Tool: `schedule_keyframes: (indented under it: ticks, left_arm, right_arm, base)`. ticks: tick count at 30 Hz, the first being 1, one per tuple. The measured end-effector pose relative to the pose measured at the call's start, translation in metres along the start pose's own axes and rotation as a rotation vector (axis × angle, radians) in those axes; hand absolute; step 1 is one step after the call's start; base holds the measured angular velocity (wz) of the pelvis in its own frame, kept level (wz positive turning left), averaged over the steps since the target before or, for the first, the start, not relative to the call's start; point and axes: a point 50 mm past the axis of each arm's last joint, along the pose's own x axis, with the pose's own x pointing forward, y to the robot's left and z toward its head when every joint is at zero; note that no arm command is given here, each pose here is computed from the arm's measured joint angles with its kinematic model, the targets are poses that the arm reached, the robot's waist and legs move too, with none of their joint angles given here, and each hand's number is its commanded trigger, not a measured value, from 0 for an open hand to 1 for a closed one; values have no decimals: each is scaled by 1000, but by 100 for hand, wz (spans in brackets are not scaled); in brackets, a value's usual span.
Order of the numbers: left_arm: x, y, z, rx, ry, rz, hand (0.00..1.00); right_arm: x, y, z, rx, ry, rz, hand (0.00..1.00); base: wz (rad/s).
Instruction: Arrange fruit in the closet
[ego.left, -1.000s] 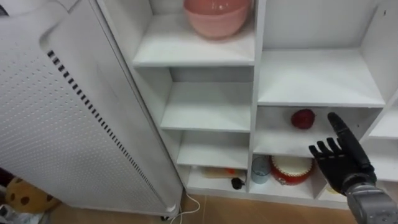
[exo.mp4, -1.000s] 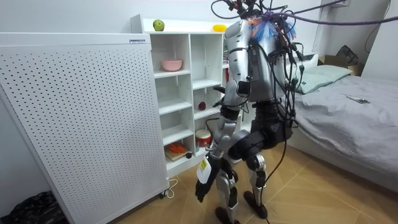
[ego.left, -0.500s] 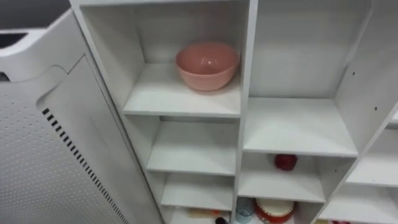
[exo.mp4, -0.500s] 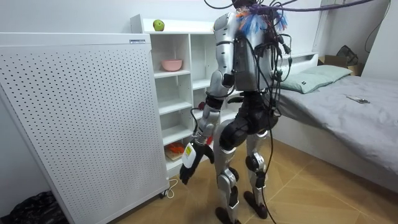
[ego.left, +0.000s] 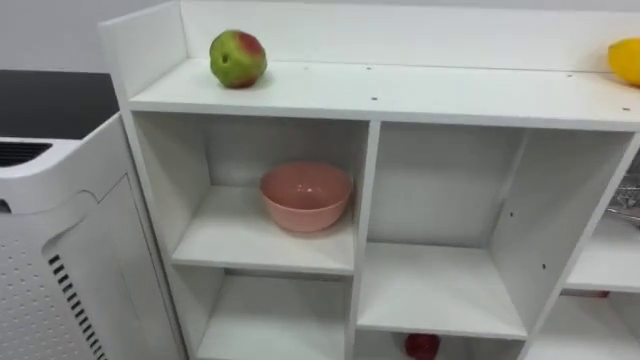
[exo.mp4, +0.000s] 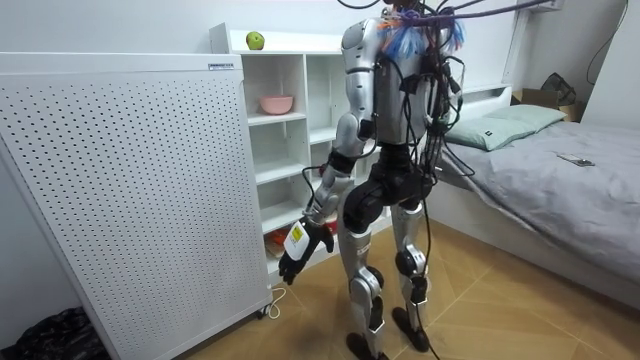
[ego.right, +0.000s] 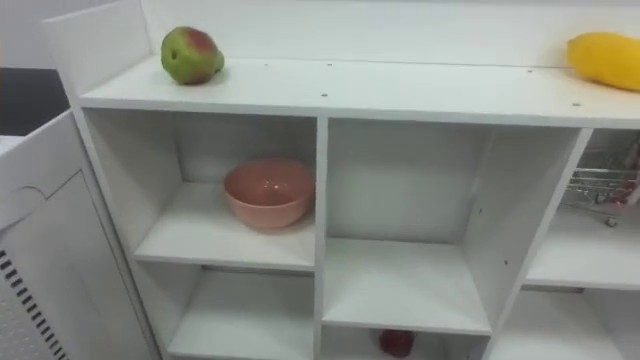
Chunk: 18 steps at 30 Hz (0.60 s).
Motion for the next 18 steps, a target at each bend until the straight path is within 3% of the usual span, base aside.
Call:
schedule_keyframes:
  ticks: [12, 18]
  left_arm:
    - [-4, -18, -6, -70, 53, -43, 0]
    - [-5, -25, -5, -142, 68, -76, 0]
  right_arm:
    - [-3, -6, -49, -282, 210, -46, 0]
    - [-2, -5, -50, -433, 250, -50, 0]
  base:
    - [-4]
    - [-2]
